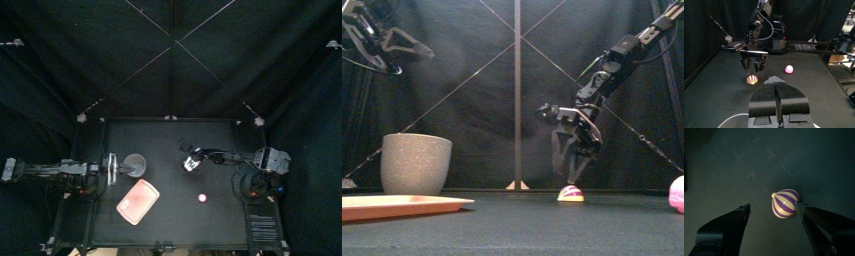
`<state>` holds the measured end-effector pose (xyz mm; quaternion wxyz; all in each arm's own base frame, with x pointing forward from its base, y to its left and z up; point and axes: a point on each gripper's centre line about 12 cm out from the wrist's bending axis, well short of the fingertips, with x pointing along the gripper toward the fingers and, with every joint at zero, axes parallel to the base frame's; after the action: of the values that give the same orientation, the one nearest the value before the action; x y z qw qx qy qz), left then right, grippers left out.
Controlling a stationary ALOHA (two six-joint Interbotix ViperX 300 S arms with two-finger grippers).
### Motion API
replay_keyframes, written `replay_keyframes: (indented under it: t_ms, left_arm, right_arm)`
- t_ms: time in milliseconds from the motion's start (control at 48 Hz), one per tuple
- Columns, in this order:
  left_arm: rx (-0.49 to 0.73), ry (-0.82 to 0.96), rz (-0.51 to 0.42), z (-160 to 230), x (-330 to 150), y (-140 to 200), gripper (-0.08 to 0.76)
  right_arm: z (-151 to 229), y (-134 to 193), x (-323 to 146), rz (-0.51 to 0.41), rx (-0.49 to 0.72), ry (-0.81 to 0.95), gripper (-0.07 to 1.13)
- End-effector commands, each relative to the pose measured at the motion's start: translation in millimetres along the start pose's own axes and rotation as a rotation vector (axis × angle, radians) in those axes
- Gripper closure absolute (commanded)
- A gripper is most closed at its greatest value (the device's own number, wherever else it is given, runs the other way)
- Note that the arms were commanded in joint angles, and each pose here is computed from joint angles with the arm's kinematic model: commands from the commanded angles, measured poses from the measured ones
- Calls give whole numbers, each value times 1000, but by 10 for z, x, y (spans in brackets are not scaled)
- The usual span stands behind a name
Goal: Pick the onion then place it on the pink plate
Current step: Pick the onion
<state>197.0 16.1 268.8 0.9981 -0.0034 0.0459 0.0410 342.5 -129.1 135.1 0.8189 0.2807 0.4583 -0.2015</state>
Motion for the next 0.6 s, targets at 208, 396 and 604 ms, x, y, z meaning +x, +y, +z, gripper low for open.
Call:
replay_keyframes:
  t_ms: [208,396,604]
  left_arm:
    - [0,-9,2,23,7,3,559]
    - [0,-9,2,23,7,3,559]
    - [0,-6,2,10,5,3,559]
  right_arm:
    - [57,-71,119,-37,-29,80,35]
    - [35,-110,143,-86,-46,107,41]
    - [42,-156,135,-161,-33,97,43]
